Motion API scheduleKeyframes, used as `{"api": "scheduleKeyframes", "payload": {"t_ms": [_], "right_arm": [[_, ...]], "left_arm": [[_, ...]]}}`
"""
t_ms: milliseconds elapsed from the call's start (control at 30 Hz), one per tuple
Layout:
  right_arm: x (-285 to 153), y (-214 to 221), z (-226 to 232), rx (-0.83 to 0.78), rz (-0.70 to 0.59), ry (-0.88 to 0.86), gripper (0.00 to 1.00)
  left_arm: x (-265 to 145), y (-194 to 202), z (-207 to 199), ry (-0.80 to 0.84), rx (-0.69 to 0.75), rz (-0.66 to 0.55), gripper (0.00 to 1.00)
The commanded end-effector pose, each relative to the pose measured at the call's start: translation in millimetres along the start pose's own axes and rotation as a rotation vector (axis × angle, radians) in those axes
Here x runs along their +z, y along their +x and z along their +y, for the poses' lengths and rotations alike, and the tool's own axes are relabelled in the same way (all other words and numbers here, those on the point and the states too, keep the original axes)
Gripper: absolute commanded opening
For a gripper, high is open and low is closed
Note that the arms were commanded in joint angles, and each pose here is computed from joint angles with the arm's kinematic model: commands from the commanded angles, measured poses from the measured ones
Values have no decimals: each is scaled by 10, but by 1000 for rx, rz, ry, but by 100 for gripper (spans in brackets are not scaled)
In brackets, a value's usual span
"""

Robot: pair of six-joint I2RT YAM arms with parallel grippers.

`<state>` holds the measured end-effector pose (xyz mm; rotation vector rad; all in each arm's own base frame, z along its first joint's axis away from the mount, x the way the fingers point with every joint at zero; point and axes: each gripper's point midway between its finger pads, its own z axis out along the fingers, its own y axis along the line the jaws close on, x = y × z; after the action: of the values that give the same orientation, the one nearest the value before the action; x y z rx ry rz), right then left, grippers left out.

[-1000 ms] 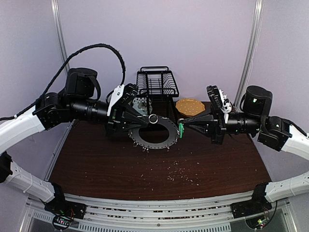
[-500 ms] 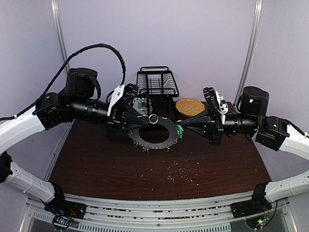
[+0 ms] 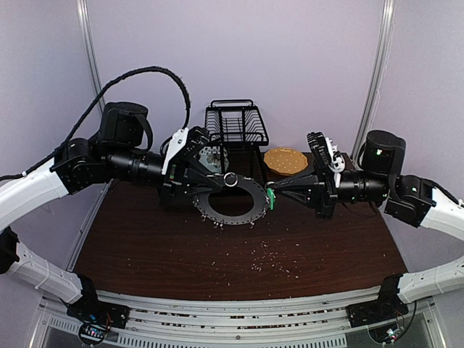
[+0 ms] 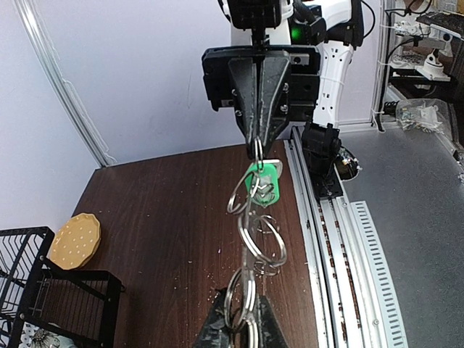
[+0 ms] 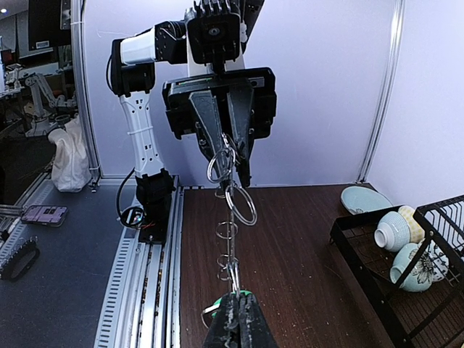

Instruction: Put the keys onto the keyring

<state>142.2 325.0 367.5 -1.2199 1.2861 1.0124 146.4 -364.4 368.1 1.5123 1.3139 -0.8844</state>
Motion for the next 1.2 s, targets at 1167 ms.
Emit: {"api": "scheduleKeyframes", "payload": {"t_ms": [1167], "right_arm": [[48, 95, -83, 5, 59, 46, 0]], "left_arm": [[-8, -94, 226, -101, -11, 42, 0]]}}
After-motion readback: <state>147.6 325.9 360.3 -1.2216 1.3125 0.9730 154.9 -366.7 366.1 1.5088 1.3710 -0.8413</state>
